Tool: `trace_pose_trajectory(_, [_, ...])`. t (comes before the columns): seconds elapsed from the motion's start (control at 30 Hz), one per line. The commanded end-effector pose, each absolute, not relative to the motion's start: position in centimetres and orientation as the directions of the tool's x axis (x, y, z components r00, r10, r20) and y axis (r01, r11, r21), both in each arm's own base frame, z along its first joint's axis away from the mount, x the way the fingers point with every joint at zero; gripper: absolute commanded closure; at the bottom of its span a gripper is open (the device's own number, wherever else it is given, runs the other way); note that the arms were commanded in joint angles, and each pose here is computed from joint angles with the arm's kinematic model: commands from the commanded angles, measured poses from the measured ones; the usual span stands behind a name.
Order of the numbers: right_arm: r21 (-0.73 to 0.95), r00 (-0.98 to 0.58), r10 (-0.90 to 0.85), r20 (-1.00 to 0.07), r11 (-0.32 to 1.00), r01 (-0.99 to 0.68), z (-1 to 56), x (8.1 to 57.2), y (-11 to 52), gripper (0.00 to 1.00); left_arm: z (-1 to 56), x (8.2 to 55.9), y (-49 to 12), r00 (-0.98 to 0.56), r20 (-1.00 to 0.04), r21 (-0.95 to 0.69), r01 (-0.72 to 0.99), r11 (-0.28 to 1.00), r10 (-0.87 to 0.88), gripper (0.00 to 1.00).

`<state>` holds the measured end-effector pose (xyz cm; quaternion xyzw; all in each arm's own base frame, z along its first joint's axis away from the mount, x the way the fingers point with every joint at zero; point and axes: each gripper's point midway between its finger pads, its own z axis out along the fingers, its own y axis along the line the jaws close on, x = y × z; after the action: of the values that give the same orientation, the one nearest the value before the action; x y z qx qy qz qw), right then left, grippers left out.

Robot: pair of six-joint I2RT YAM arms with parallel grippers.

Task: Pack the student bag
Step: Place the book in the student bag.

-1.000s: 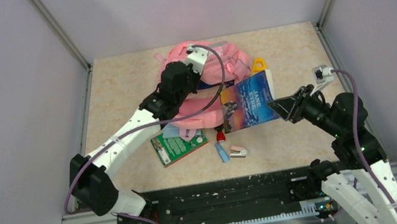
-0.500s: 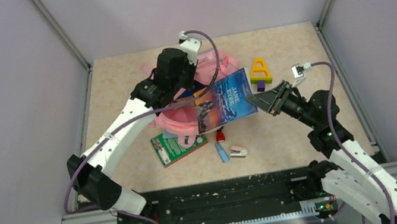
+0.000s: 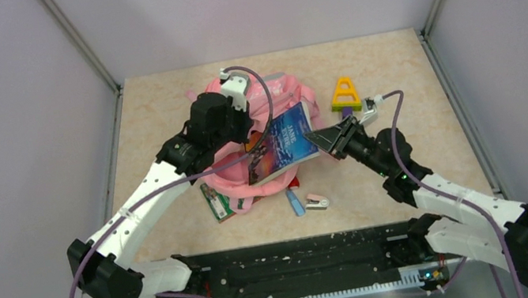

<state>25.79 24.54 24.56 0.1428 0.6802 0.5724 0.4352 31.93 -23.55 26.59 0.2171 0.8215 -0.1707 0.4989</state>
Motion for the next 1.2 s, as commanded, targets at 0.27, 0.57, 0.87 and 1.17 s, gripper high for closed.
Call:
trace_pose_trajectory(0.27, [0.862, -0.28, 0.93, -0.238, 0.069, -0.503, 36.9, 26.0, 19.6, 1.0, 35.3, 31.4, -25.4, -0.208, -0.977, -0.156, 0.595, 0.788, -0.036, 1.0])
trace_pose_trajectory(0.57, [0.86, -0.22, 0.967, -0.127, -0.003, -0.51, 38.2, 26.0, 17.5, 1.0, 35.1, 31.1, -26.0, -0.228, -0.972, -0.185, 0.614, 0.767, -0.052, 1.0])
trace_pose_trajectory(0.87, [0.823, -0.228, 0.972, -0.051, -0.088, -0.561, 41.1, 26.0, 17.3, 1.0, 34.6, 31.0, -26.9, -0.243, -0.968, -0.205, 0.637, 0.743, -0.058, 1.0])
trace_pose_trajectory(1.17, [0.796, -0.191, 0.981, -0.017, -0.103, -0.597, 43.1, 25.9, 16.0, 1.0, 34.2, 31.4, -25.9, -0.212, -0.977, -0.145, 0.614, 0.776, -0.015, 1.0])
